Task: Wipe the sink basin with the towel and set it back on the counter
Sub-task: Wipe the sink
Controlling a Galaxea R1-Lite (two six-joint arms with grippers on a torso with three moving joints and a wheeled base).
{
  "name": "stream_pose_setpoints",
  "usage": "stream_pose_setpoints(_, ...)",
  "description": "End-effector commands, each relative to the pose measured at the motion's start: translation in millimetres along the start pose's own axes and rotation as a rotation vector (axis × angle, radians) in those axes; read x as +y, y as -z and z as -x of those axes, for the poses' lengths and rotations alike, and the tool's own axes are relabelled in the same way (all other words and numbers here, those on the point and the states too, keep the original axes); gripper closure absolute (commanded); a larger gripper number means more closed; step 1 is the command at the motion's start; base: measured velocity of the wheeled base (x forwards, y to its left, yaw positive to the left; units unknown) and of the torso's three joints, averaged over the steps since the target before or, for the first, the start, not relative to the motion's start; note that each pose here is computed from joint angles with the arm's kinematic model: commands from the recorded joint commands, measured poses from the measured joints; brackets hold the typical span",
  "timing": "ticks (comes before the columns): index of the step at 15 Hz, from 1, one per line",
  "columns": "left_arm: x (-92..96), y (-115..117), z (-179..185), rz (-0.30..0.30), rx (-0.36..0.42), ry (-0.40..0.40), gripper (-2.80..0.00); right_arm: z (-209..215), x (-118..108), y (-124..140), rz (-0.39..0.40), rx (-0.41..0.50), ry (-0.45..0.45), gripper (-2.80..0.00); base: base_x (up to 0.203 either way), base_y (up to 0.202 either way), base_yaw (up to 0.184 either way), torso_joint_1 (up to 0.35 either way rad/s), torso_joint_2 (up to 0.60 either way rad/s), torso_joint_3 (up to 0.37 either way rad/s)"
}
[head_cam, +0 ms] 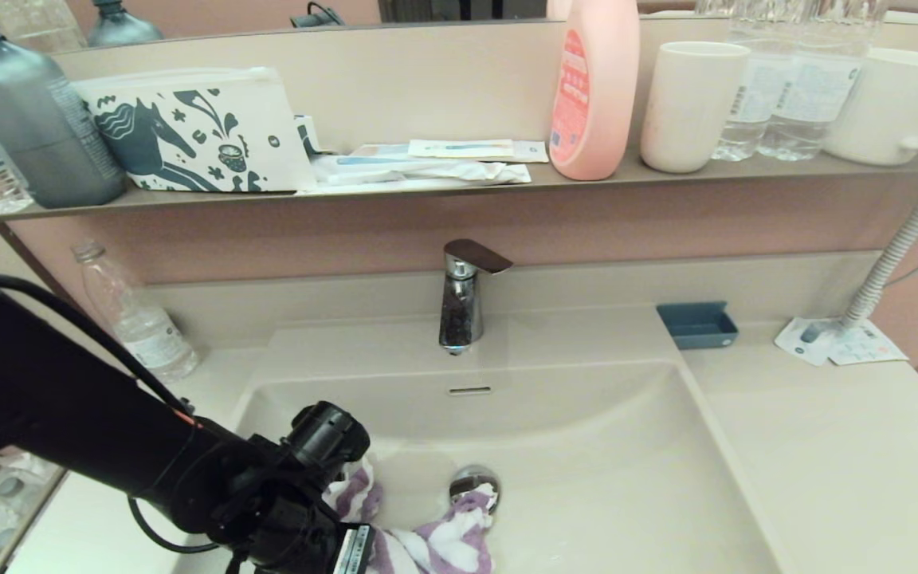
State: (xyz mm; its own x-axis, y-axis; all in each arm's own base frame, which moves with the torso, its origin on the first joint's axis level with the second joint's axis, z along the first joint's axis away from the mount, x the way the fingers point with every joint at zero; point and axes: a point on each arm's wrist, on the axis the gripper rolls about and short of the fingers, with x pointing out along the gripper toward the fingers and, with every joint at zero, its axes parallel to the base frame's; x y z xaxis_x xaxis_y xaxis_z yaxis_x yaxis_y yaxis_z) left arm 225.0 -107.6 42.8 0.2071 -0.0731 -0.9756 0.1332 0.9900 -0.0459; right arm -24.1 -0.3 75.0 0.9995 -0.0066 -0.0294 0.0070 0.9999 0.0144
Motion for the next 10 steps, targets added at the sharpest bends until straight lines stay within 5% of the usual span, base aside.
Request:
stream_pose_setpoints(1,16.1,-3,7,-0.051,-0.030,-0.009,0.00,0,0,0,-0.001,0.001,0.000,0.00,0.000,0.000,0.000,0.000,0.00,0.000)
stream_pose_setpoints(4,36.2,-13,10,-0.099,-0.059,-0.027,0.00,0,0,0,0.001,0.001,0.000,0.00,0.000,0.000,0.000,0.000,0.00,0.000)
stream_pose_setpoints(10,34.9,-49,-17,-0.109,-0.227,0.023,0.00,0,0,0,0.000,0.001,0.000,0.00,0.000,0.000,0.000,0.000,0.00,0.000)
